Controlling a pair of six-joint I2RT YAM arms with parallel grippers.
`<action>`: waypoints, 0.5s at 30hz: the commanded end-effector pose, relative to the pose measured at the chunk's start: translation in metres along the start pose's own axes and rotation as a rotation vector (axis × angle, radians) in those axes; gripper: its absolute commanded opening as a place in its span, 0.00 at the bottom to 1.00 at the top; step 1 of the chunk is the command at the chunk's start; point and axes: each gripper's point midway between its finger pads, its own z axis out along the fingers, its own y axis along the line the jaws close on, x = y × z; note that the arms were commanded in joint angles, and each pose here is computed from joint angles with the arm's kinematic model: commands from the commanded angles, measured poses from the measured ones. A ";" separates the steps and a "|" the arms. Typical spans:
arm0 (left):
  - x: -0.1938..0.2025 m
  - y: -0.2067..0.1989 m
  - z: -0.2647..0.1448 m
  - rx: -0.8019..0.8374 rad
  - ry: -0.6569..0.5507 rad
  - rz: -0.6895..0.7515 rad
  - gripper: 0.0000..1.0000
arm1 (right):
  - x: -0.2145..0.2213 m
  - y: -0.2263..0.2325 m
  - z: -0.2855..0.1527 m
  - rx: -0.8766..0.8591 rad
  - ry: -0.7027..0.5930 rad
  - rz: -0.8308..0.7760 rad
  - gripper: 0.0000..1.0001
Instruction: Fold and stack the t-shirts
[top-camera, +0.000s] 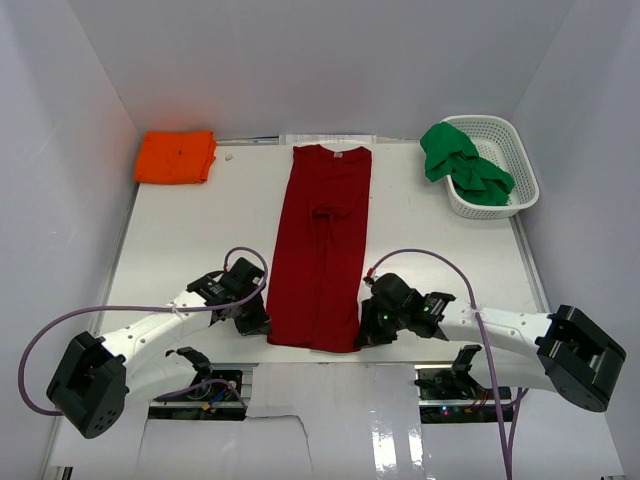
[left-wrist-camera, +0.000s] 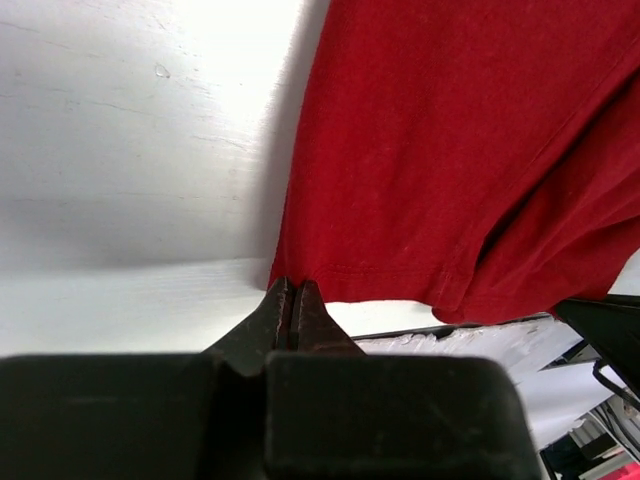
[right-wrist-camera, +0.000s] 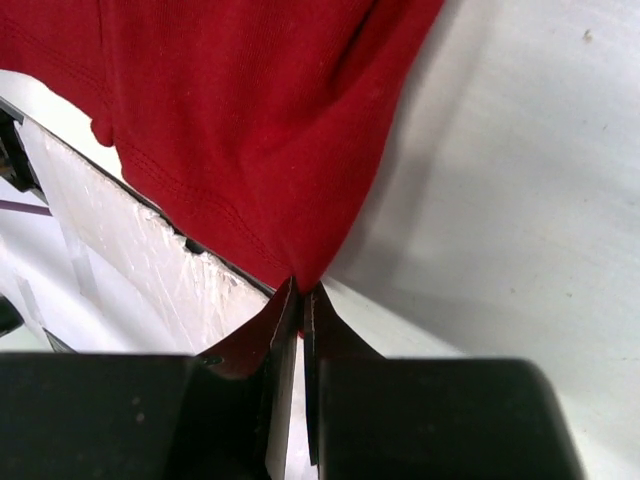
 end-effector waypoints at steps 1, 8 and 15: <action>0.005 -0.008 -0.004 0.055 0.016 0.004 0.00 | 0.002 0.007 -0.005 -0.001 0.007 0.015 0.08; 0.005 -0.028 -0.021 0.129 0.030 0.018 0.00 | -0.003 0.025 -0.016 -0.033 0.001 -0.004 0.08; -0.041 -0.048 -0.043 0.070 -0.107 0.049 0.00 | -0.044 0.044 -0.038 0.008 -0.085 -0.082 0.08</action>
